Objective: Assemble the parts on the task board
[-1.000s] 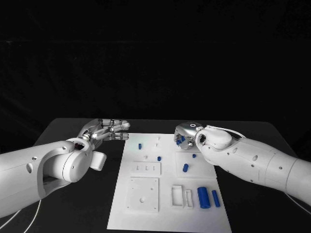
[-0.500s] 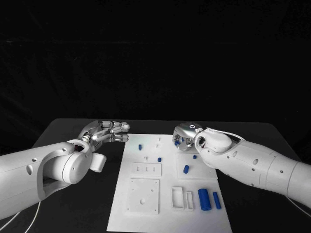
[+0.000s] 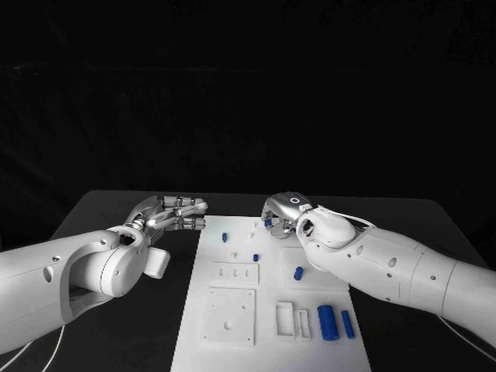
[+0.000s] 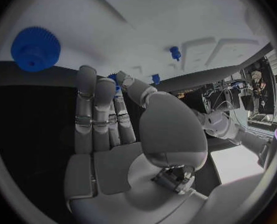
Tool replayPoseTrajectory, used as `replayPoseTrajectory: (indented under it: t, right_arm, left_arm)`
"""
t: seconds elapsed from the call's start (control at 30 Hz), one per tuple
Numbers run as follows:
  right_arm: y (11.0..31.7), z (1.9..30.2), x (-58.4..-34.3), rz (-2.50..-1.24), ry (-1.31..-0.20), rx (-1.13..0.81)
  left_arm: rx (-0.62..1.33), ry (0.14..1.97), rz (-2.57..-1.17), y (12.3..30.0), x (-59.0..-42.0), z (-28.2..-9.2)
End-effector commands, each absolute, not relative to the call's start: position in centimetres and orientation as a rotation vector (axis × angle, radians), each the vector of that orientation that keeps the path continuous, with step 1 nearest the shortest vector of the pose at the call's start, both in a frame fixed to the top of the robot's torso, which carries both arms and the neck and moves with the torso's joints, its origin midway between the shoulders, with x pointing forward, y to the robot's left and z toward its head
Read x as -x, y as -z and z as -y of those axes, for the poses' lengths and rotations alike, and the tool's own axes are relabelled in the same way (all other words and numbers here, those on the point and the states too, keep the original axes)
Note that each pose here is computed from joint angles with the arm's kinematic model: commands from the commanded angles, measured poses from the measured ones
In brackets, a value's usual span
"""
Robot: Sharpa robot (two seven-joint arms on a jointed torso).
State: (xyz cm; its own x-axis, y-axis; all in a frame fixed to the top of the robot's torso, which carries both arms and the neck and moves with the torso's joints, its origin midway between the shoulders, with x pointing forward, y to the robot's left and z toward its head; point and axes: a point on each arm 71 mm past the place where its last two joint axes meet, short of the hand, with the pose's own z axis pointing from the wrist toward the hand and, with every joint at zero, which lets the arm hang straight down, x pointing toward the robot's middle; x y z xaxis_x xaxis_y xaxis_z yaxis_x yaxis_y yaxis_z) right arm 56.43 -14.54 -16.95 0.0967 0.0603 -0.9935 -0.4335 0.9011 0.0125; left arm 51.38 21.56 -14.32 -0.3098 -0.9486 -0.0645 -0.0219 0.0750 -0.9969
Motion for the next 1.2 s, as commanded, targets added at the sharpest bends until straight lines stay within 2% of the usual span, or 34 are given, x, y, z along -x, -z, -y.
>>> replayPoseTrajectory:
  t: [0.03, 0.37, 1.2]
  right_arm:
    - [16.5, 14.2, -56.5, -1.378, -0.351, 0.288]
    - [16.5, 12.9, -56.9, -1.359, -0.339, 0.257]
    - [17.1, 12.0, -57.4, -1.385, -0.337, 0.269]
  left_arm:
    - [1.001, 1.379, -1.499, 14.1, -51.4, -21.2]
    - [0.996, 1.389, -1.507, 14.1, -51.4, -20.8]
    - [0.98, 1.397, -1.506, 13.3, -51.4, -20.3]
